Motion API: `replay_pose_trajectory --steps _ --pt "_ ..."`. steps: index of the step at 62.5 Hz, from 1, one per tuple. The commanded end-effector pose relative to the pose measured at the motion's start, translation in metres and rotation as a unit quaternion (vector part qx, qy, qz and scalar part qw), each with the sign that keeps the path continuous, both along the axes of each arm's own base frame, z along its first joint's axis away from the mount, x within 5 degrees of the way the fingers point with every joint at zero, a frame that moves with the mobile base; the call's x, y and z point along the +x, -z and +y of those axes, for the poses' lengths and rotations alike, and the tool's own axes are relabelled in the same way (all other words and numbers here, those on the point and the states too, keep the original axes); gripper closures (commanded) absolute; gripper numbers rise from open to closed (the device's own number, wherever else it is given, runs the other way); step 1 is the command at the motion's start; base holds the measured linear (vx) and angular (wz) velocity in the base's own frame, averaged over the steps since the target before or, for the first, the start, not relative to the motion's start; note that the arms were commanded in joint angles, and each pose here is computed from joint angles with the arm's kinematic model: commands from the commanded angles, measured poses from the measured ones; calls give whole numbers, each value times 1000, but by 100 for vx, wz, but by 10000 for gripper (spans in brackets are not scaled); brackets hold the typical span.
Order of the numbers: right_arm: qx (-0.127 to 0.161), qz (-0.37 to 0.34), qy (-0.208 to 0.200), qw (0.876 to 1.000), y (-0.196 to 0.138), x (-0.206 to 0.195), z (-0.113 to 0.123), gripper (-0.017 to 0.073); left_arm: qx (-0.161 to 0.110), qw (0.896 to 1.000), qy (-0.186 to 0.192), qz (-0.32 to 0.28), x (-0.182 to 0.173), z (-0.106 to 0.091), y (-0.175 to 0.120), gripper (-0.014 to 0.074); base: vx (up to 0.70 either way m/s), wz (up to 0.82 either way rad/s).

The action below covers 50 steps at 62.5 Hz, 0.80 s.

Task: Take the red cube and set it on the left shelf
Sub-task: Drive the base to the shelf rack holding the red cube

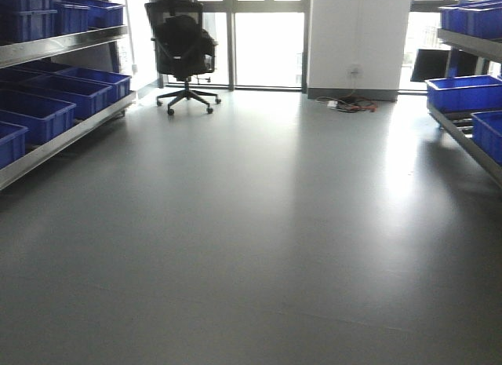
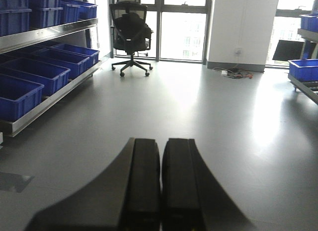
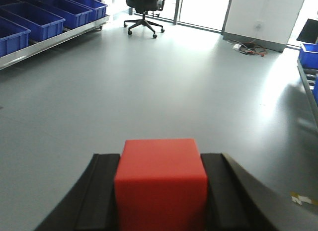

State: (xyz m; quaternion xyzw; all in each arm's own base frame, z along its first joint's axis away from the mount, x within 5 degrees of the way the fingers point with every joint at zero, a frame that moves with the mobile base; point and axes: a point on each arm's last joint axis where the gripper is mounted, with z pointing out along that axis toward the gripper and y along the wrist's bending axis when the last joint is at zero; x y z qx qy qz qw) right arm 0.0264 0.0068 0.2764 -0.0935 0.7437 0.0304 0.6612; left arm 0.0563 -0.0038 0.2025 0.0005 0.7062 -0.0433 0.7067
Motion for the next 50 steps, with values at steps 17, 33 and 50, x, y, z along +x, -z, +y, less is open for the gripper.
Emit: replay_pose_trajectory --steps 17,33,50 --pt "4 -45 6 999 -15 2 -1 408 -9 999 -2 -39 0 1 -1 492 53 39" --pt "4 -45 6 999 -15 2 -1 408 -9 999 -2 -39 0 1 -1 492 56 44" --pt "4 -45 6 999 -15 2 -1 408 -9 999 -2 -39 0 1 -1 492 53 53"
